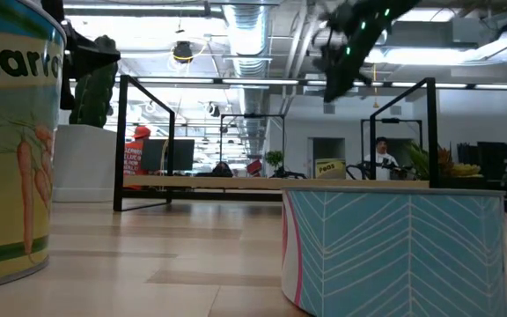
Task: Pick and place cans onto a shelf
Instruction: Put the canned peas on the shelf
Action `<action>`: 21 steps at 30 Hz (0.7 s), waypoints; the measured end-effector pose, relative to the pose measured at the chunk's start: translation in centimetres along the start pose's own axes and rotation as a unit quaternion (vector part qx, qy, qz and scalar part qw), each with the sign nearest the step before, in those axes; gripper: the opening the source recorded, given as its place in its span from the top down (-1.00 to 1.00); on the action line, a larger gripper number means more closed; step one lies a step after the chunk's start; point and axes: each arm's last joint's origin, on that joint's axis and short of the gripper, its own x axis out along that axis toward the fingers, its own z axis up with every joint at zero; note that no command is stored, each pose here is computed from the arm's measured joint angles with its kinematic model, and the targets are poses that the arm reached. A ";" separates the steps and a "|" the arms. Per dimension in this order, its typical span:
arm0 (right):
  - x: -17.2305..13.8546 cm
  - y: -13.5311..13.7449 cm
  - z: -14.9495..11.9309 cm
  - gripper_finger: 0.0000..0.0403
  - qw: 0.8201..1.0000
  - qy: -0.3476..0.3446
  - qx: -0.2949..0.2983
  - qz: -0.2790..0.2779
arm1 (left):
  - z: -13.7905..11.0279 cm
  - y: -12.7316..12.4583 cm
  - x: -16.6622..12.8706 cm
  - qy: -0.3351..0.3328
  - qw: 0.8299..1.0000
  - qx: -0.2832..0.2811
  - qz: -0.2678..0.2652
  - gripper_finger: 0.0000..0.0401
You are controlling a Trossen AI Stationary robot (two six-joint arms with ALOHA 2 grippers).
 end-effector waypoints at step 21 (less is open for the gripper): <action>6.7 -1.0 -2.5 0.68 0.988 0.126 -0.006 0.085 | -0.4 0.2 0.0 0.015 1.000 0.018 0.008 1.00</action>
